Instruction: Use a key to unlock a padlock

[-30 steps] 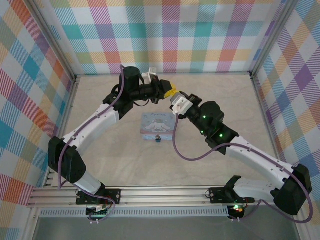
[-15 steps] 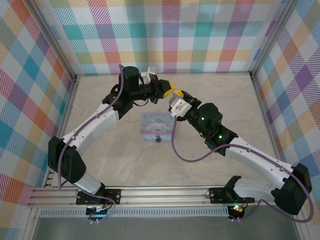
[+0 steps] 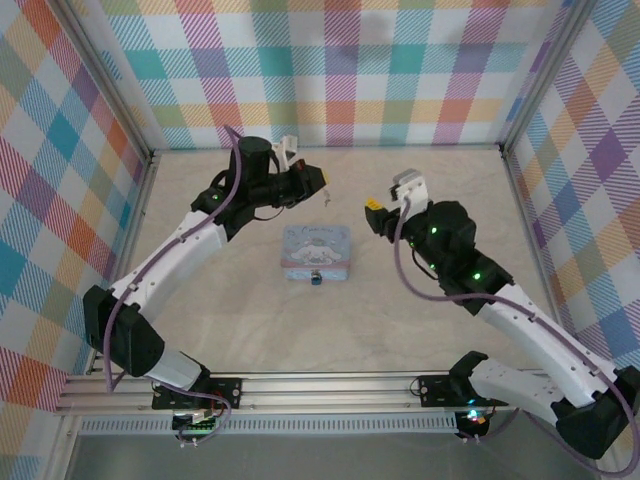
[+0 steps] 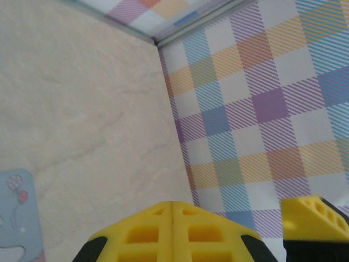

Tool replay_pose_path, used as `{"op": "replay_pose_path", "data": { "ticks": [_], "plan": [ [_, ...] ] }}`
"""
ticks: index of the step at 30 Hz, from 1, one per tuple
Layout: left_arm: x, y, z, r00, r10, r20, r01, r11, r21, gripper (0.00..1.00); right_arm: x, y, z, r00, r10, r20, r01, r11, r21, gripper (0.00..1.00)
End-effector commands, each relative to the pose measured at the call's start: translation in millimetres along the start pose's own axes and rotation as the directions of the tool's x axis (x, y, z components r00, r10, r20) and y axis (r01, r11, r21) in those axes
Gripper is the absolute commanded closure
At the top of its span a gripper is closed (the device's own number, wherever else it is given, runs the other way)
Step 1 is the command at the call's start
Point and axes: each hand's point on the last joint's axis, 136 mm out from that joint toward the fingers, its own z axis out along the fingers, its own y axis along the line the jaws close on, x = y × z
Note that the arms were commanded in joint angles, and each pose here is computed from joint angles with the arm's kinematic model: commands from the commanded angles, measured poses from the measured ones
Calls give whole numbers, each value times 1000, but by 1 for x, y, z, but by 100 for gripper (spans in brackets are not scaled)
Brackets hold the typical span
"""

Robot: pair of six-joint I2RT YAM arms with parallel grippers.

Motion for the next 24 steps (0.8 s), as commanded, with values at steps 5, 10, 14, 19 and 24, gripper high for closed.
{"op": "replay_pose_path", "data": {
  "ticks": [5, 10, 14, 19, 24],
  "plan": [
    [4, -12, -15, 975, 205, 88, -207, 978, 24, 100, 27, 26, 8, 786, 569, -240, -616, 750, -240, 30],
    [12, -34, -22, 952, 265, 152, -282, 953, 109, 100, 15, 44, 16, 690, 674, -263, -712, 568, -412, 35],
    [15, -48, -28, 942, 277, 189, -308, 939, 155, 100, -3, 55, 12, 636, 724, -269, -720, 431, -543, 40],
    [20, -63, -29, 939, 274, 209, -316, 927, 201, 100, -16, 55, 7, 578, 776, -255, -713, 327, -621, 41],
    [24, -73, -27, 941, 265, 210, -312, 920, 237, 100, -26, 58, 2, 572, 779, -257, -692, 290, -661, 42]
  ]
}}
